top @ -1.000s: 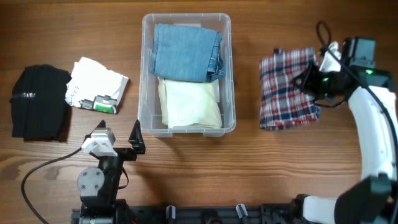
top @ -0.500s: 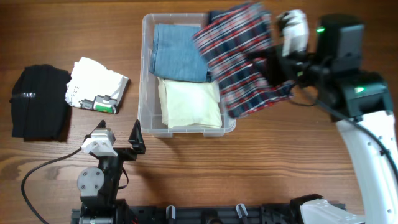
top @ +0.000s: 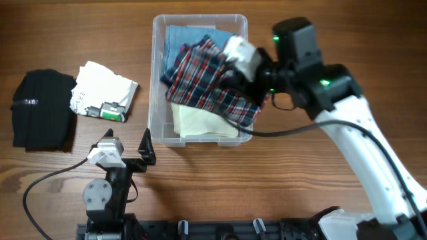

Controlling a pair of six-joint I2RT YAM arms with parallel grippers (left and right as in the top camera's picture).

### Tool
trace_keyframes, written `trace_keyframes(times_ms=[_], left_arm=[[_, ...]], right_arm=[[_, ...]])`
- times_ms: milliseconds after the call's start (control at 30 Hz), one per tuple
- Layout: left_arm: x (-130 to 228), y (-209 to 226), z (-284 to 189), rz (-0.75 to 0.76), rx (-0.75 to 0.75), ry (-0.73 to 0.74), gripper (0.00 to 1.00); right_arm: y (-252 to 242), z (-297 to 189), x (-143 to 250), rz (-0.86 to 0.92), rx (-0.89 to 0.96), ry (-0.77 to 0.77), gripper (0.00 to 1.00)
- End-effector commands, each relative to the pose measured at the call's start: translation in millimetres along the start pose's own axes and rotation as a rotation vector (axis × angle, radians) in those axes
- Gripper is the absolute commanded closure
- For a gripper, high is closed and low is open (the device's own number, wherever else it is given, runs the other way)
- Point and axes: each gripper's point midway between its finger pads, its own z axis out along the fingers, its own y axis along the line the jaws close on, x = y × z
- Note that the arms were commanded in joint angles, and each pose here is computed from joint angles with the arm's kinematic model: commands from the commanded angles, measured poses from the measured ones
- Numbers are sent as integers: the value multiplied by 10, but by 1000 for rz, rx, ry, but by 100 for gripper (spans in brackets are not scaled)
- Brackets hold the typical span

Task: Pack container
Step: 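Lift the plaid shirt and carry it left over the bin, then lower the plaid shirt into the bin's lower half and release it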

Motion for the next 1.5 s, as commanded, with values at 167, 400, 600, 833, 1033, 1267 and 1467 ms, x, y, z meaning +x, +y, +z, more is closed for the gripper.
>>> trace_keyframes(times_ms=[167, 400, 600, 833, 1033, 1267, 1467], left_arm=[[11, -6, 0, 24, 3, -1, 0], [10, -6, 0, 24, 3, -2, 0], [10, -6, 0, 24, 3, -2, 0], [10, -6, 0, 24, 3, -2, 0], [11, -6, 0, 24, 3, -1, 0], [10, -6, 0, 24, 3, -2, 0], [10, -6, 0, 24, 3, -2, 0]], right_arm=[[269, 528, -35, -291, -100, 33, 96], [288, 863, 401, -336, -108, 232, 96], [287, 944, 535, -295, -121, 276, 96], [246, 1112, 673, -228, -119, 314, 77], [-40, 1205, 458, -150, 31, 244, 10], [-369, 1203, 260, -77, 206, 185, 5], [-471, 1160, 345, 174, 297, 199, 26]])
